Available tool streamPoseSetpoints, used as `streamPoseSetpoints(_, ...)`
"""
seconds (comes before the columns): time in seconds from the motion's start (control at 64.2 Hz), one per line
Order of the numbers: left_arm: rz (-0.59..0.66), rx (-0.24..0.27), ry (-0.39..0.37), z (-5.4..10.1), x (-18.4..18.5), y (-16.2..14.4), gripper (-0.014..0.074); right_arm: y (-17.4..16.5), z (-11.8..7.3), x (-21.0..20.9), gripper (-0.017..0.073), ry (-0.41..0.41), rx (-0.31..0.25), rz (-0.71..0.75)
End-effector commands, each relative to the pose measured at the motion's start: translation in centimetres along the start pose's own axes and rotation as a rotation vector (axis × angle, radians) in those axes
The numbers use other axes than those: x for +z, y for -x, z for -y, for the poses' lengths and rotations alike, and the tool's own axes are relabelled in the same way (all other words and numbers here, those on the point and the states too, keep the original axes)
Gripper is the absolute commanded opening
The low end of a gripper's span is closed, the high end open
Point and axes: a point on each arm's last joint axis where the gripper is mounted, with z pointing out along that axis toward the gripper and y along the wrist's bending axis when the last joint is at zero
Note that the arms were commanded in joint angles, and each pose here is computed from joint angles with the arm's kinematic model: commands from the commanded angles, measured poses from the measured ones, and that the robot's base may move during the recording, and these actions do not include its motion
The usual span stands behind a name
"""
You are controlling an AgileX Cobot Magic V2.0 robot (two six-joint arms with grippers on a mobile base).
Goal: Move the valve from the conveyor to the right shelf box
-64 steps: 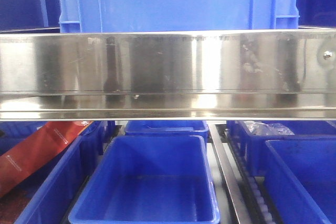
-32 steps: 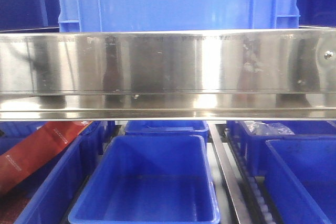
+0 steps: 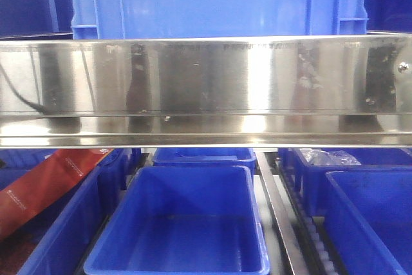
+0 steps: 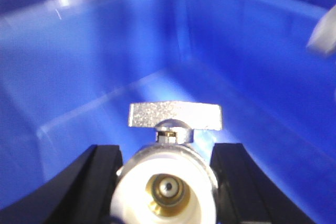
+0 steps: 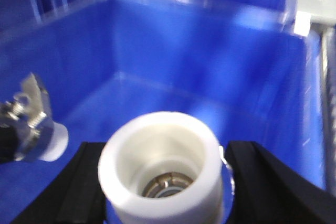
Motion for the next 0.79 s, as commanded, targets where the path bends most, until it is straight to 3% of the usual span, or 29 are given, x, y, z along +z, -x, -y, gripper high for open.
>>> streamPoseSetpoints(0.0, 0.053, -0.02, -0.006, 0.1, -0.7, 1.0, 0.0143, 1.0, 0.0, -0.2, -0.0037, -0.008, -0.004, 0.065)
streamPoseSetpoints(0.125, 0.042, -0.02, -0.007, 0.1, -0.7, 0.9, 0.0353, 0.9, 0.0, -0.1, 0.0196, -0.007, -0.004, 0.059)
streamPoseSetpoints(0.202, 0.029, -0.02, -0.009, 0.1, -0.7, 0.8, 0.044, 0.9, 0.0, -0.2, 0.0399, -0.006, -0.004, 0.054)
streamPoseSetpoints(0.311, 0.014, -0.019, -0.011, 0.1, -0.9, 0.7, 0.0449, 0.9, -0.1, -0.7, 0.0532, -0.003, -0.005, 0.044)
streamPoseSetpoints(0.389, 0.003, -0.019, -0.013, 0.1, -1.6, 1.0, 0.0428, 1.3, -0.2, -1.6, 0.0539, 0.0, -0.007, 0.05)
streamPoseSetpoints(0.467, 0.012, -0.018, -0.013, 0.1, -2.9, 1.5, 0.0377, 1.7, -0.4, -2.9, 0.051, 0.004, -0.01, 0.059)
streamPoseSetpoints(0.576, 0.04, -0.019, -0.007, -0.2, -5.5, 2.7, 0.0237, 2.5, -0.6, -5.1, 0.0372, 0.009, -0.016, 0.078)
streamPoseSetpoints(0.778, 0.078, 0.013, 0.027, -0.6, -11.0, 4.2, -0.0105, 3.7, -1.2, -10.2, -0.0097, 0.02, -0.029, 0.124)
